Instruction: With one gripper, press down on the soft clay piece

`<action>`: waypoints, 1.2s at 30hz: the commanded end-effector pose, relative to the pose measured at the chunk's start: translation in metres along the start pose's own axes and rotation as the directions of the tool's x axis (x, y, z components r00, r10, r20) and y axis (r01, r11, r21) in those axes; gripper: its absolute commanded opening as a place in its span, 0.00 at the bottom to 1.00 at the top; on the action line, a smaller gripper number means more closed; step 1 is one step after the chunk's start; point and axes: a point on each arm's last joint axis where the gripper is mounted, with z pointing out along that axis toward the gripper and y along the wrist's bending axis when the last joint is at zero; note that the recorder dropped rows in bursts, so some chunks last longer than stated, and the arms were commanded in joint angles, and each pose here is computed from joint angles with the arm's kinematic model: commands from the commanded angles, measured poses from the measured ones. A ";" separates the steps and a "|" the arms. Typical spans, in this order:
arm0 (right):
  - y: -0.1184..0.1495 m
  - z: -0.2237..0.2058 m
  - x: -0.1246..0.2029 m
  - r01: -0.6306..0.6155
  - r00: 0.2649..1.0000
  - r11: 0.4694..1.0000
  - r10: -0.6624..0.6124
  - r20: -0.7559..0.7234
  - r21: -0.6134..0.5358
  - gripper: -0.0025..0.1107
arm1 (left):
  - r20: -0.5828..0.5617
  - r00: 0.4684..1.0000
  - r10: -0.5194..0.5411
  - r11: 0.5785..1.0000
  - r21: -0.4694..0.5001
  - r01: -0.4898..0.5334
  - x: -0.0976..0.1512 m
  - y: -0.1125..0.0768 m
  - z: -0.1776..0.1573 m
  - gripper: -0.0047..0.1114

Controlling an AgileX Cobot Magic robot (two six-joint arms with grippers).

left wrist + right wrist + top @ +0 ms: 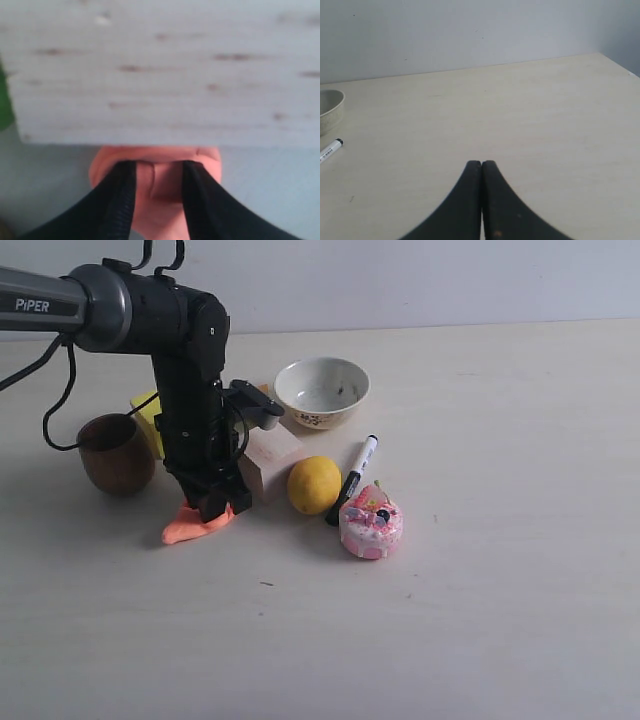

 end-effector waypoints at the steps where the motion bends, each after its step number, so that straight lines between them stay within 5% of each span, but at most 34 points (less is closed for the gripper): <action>1: 0.000 0.000 0.001 0.002 1.000 1.000 -0.002 0.008 0.005 0.02 | 0.004 1.000 -0.017 0.999 0.030 0.017 -0.002 -0.004 0.019 0.32; 4: 0.000 0.000 0.001 0.002 1.000 1.000 -0.002 0.008 0.005 0.02 | 0.005 1.000 -0.017 0.999 0.029 0.017 -0.002 -0.004 0.018 0.27; 8: 0.000 0.000 0.001 0.002 1.000 1.000 -0.002 0.008 0.005 0.02 | -0.003 1.000 -0.012 0.999 0.033 0.013 -0.002 -0.004 0.018 0.04; 15: 0.000 0.000 0.001 0.002 1.000 1.000 -0.002 0.008 0.005 0.02 | -0.013 1.000 -0.003 1.000 0.023 0.003 -0.001 -0.004 0.017 0.20; 36: 0.000 0.000 0.001 0.002 1.000 1.000 -0.002 0.008 0.005 0.02 | 0.068 0.998 0.001 0.999 -0.034 0.001 0.002 -0.003 -0.019 0.19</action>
